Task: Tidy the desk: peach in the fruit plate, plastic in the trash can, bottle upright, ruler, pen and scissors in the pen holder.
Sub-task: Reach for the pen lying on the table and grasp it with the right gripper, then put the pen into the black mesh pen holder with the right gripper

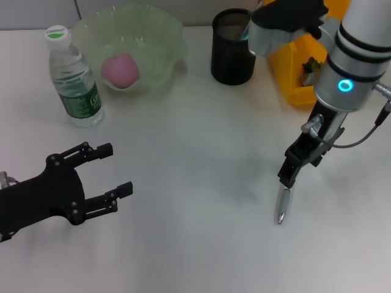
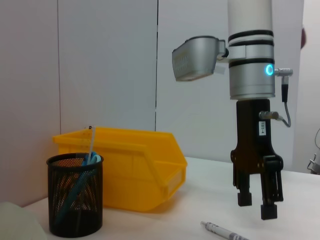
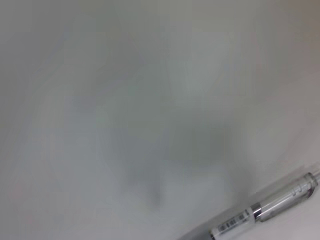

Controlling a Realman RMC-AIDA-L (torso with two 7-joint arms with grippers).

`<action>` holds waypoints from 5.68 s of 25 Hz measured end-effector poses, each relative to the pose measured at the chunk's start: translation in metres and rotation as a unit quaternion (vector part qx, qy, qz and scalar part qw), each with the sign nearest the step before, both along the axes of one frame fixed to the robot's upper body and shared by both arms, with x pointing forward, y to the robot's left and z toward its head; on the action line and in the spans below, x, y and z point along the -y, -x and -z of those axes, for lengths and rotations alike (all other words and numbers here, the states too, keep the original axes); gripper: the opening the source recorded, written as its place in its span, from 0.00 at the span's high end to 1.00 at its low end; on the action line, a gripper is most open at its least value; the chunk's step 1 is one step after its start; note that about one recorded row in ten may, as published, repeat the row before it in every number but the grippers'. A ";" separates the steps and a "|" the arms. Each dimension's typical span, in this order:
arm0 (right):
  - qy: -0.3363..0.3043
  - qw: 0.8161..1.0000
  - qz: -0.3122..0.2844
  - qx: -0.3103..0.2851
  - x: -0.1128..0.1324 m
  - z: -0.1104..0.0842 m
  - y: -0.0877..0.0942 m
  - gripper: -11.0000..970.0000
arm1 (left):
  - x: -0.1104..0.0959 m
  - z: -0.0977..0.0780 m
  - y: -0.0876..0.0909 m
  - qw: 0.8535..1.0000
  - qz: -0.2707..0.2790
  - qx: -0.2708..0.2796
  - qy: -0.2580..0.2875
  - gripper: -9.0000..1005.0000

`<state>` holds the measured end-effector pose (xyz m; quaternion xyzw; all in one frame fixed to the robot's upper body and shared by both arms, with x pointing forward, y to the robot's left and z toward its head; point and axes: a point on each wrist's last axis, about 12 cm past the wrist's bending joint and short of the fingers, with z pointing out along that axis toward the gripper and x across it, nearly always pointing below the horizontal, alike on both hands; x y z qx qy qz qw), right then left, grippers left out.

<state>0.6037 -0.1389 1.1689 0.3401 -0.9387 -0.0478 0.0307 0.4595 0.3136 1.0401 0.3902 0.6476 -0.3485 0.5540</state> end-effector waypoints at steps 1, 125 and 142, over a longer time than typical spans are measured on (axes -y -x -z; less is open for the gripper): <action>0.002 1.000 0.001 0.004 0.000 0.004 0.000 0.24 | 0.000 0.000 0.000 1.000 0.000 0.000 0.000 0.20; -0.001 0.998 -0.041 0.050 -0.013 0.046 0.017 0.77 | -0.004 -0.006 0.002 1.000 0.004 0.011 0.012 0.20; -0.052 0.995 -0.035 0.080 -0.006 0.027 0.015 0.85 | -0.004 -0.007 0.001 1.000 0.004 0.013 0.013 0.20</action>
